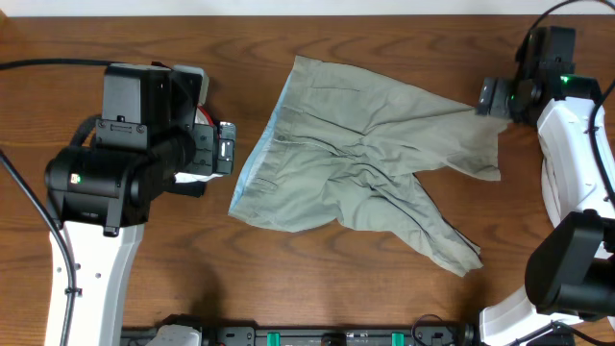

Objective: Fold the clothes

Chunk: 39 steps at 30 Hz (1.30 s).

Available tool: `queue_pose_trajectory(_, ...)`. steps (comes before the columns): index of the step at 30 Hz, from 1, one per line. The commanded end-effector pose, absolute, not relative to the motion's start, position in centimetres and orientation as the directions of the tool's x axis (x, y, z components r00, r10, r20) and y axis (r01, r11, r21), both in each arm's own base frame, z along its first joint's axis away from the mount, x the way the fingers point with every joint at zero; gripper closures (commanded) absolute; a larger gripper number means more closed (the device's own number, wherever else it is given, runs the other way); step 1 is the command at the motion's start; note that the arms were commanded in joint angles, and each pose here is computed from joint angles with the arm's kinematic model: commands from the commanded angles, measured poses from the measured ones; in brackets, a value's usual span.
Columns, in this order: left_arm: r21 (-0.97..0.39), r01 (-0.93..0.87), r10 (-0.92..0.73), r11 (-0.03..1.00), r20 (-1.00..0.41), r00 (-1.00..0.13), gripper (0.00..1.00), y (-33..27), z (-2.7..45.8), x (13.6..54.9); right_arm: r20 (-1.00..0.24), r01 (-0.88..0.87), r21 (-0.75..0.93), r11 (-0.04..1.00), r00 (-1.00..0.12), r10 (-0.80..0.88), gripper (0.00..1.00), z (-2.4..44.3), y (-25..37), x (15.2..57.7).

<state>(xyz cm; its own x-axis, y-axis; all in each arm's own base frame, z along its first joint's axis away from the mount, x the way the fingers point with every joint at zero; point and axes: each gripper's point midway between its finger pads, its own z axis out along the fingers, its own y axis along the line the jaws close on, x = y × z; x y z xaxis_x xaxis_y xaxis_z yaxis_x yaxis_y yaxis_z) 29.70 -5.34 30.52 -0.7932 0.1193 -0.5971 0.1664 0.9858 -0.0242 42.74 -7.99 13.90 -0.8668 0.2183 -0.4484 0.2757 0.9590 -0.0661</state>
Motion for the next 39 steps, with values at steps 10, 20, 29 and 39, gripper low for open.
queue_pose_trajectory(10, -0.016, 0.166, 0.123, 0.986, -0.601, -0.79, 0.02, -5.3, 30.6, 29.8, -0.148, 0.519, 0.024, 0.855, -0.844, 0.516, 0.18, 7.1, -5.4, 34.7)
queue_pose_trajectory(20, -0.016, 0.166, 0.123, 0.986, -0.601, -0.79, 0.02, -5.3, 30.6, 29.9, -0.189, 0.613, 0.086, 0.785, -0.764, 0.617, 0.48, 2.5, -6.0, 34.5)
queue_pose_trajectory(29, -0.016, 0.166, 0.123, 0.986, -0.602, -0.789, 0.02, -5.3, 30.6, 29.9, -0.18, 0.667, 0.021, 0.745, -0.73, 0.659, 0.8, 0.7, -6.9, 32.9)
queue_pose_trajectory(39, -0.016, 0.166, 0.122, 0.986, -0.608, -0.784, 0.02, -5.3, 30.8, 30.0, -0.139, 0.694, -0.092, 0.714, -0.719, 0.681, 0.99, 6.3, -10.5, 28.3)
